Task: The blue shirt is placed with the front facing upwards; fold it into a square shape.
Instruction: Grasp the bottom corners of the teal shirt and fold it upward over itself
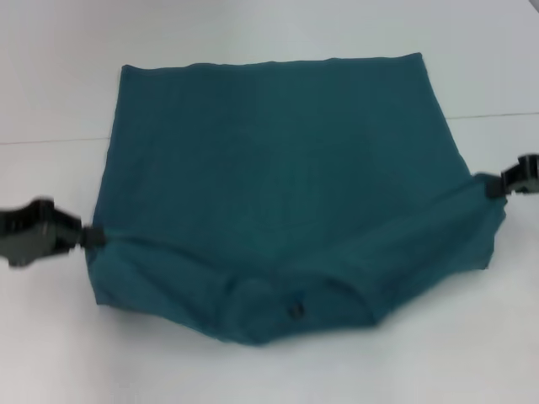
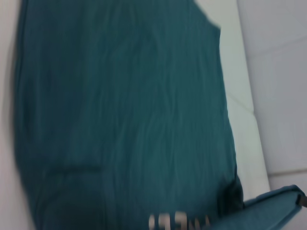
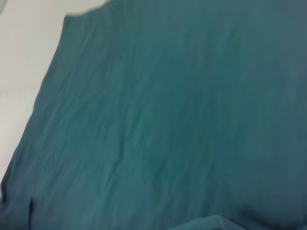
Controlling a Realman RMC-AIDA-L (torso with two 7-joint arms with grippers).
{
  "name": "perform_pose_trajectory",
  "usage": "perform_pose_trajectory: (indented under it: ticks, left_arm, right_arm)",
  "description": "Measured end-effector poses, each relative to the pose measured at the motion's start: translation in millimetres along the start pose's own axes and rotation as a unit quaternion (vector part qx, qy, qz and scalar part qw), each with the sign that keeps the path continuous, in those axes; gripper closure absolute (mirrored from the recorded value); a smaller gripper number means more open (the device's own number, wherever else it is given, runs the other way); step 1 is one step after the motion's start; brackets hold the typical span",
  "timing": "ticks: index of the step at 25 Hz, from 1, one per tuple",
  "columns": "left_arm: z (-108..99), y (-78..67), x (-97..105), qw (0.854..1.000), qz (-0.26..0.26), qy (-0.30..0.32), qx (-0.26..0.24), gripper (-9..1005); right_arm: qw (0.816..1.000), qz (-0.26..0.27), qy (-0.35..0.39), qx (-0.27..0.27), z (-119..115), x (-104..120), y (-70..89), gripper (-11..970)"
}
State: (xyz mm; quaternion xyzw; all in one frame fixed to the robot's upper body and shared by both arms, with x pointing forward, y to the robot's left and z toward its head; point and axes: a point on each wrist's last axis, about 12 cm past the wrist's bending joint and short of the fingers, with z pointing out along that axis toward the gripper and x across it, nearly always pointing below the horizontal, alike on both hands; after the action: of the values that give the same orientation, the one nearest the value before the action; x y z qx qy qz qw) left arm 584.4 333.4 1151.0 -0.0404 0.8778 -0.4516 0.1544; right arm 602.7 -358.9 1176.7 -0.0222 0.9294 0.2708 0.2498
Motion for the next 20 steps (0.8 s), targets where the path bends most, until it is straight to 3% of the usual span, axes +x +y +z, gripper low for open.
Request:
perform_pose_trajectory:
  ticks: [8,14,20]
  left_arm:
    - [15.0,-29.4,-53.7,0.995,0.037,-0.040,-0.079,993]
    - [51.0,-29.8,-66.5,0.983,0.076,-0.058,-0.159,993]
    - [65.2,-24.8,-70.9,0.972,0.097,-0.093,-0.193,994]
  right_arm:
    - [0.997,0.015,-0.074,0.026,10.6,-29.4,6.4,927]
    - [0.996,0.005,-0.074,0.050,41.4,-34.9,10.7,925]
    - [0.992,-0.014,-0.077,0.103,64.9,-37.6,11.6,921]
